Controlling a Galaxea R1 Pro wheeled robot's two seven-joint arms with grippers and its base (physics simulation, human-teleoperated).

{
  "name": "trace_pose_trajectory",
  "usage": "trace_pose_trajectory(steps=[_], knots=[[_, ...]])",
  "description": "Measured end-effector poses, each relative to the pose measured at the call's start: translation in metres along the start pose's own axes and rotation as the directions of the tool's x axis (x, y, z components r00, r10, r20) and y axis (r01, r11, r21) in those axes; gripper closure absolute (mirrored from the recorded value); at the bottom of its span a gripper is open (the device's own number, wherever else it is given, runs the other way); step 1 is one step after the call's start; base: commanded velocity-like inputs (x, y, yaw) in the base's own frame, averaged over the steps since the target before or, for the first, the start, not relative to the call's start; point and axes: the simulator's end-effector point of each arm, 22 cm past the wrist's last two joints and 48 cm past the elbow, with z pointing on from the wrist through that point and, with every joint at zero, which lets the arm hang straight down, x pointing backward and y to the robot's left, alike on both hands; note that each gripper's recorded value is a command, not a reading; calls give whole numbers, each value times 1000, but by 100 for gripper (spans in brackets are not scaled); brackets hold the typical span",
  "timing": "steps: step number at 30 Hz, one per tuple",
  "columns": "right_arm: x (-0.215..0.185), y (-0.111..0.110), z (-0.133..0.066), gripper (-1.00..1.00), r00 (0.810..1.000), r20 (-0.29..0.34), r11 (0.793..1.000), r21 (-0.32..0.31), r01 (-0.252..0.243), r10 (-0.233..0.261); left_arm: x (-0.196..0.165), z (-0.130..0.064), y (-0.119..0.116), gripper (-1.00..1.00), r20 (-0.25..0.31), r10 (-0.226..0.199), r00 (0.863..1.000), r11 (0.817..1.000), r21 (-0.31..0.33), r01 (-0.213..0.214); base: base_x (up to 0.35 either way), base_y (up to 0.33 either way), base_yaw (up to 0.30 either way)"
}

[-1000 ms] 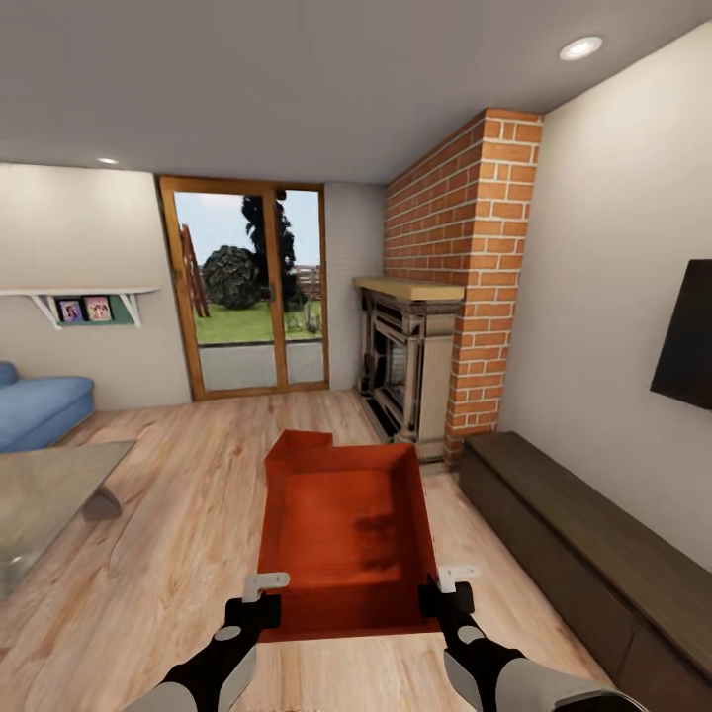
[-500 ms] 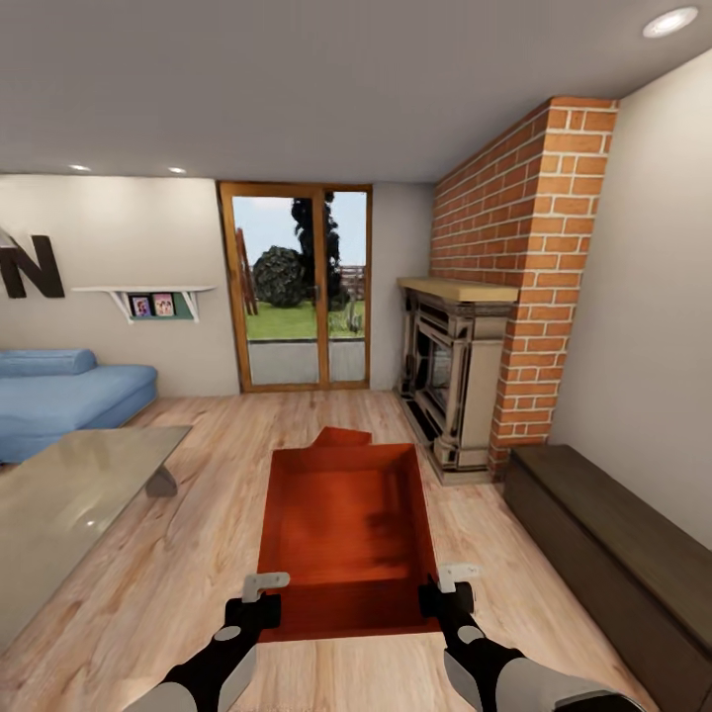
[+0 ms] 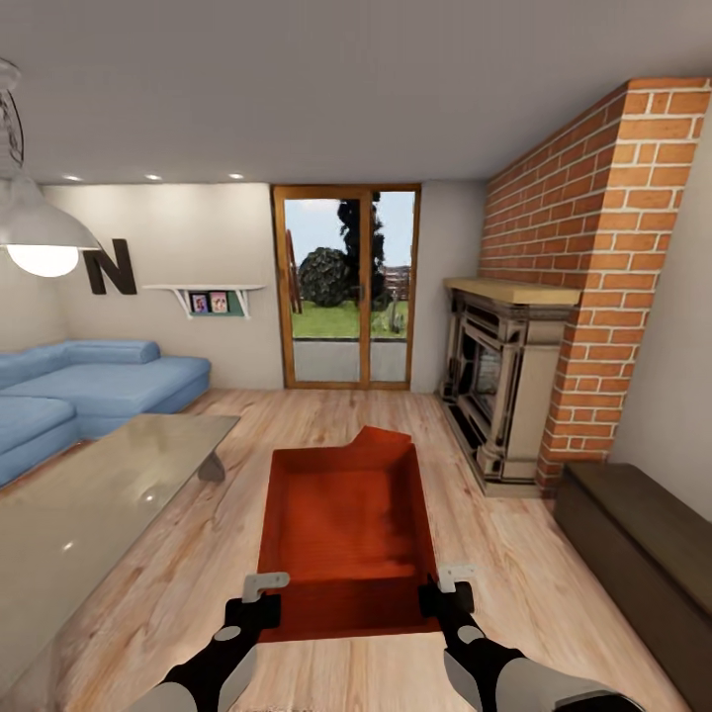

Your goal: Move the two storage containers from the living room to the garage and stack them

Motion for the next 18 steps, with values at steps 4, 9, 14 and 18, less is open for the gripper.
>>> trace_pose_trajectory(steps=[4,9,14,18], knots=[[0,0,0,100,1000,0,1000,0,0,0,0,0,0,100,0,-1,1000,1000,0,1,0,0,300],[0,0,0,100,1000,1,1000,0,1,-1,0,0,0,100,1,-1,1000,1000,0,1,0,0,300],[0,0,0,100,1000,1,1000,0,1,-1,0,0,0,100,1,-1,1000,1000,0,1,0,0,300],[0,0,0,100,1000,1,1000,0,1,-1,0,0,0,100,1,-1,1000,1000,0,1,0,0,300]])
